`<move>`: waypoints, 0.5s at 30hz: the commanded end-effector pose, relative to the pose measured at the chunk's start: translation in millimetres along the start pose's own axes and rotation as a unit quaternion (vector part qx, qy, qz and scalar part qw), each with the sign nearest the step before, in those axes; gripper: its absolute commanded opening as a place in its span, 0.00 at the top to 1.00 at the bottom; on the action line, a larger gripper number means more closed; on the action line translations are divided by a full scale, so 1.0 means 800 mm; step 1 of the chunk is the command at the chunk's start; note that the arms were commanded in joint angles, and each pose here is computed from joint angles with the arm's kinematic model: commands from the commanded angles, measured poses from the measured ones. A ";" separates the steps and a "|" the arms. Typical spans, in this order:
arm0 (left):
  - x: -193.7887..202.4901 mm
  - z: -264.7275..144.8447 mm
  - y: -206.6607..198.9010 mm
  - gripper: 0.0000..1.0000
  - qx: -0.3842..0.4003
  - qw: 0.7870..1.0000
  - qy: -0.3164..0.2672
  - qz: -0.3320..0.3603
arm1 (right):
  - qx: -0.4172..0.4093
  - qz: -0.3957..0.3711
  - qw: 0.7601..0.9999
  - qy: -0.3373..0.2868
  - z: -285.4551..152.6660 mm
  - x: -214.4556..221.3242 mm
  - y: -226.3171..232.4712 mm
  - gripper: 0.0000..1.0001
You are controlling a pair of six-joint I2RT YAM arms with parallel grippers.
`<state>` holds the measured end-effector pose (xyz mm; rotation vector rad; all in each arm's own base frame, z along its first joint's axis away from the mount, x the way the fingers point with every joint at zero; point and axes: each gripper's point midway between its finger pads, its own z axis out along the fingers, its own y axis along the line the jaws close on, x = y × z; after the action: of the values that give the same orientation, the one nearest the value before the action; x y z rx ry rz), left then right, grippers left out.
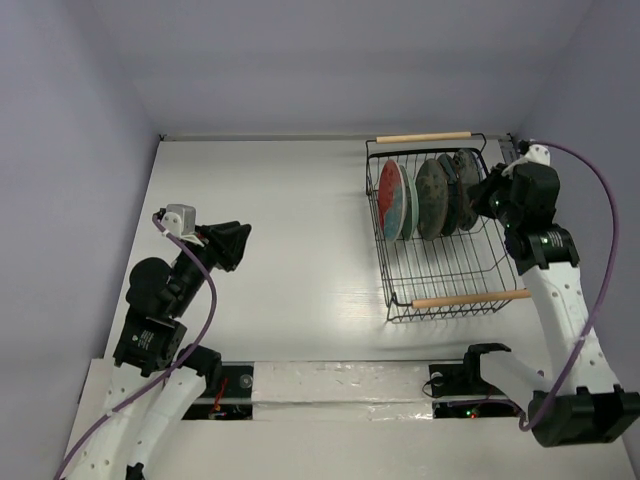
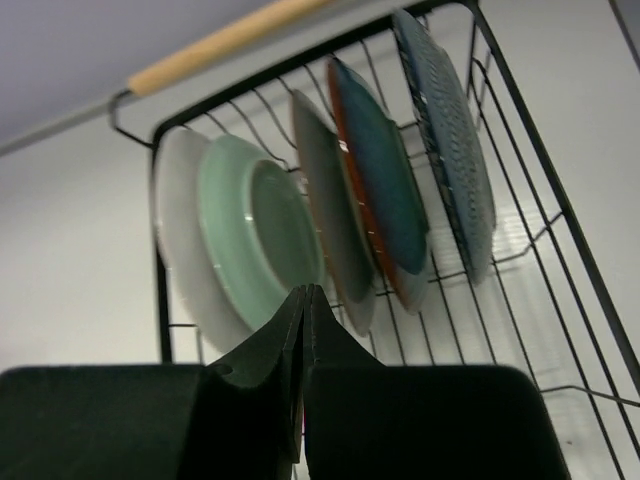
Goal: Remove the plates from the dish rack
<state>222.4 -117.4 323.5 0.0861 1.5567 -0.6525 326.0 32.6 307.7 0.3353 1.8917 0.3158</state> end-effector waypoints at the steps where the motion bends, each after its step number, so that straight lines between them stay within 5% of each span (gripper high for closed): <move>1: -0.013 0.001 -0.016 0.69 0.032 0.999 -0.018 0.005 | 0.045 -0.027 0.998 -0.026 0.020 -0.020 -0.018 1.00; 7: -0.011 0.003 -0.015 0.56 0.030 0.999 -0.016 0.006 | 0.035 -0.060 0.997 0.026 0.064 0.016 0.004 0.62; 15: -0.006 0.006 -0.014 0.43 0.027 1.000 -0.008 0.003 | 0.100 -0.089 0.990 0.043 0.095 0.035 -0.014 0.59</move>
<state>220.1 -122.7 322.1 0.1098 1.5623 -0.6749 373.4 56.7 218.8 0.2450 2.1520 0.1223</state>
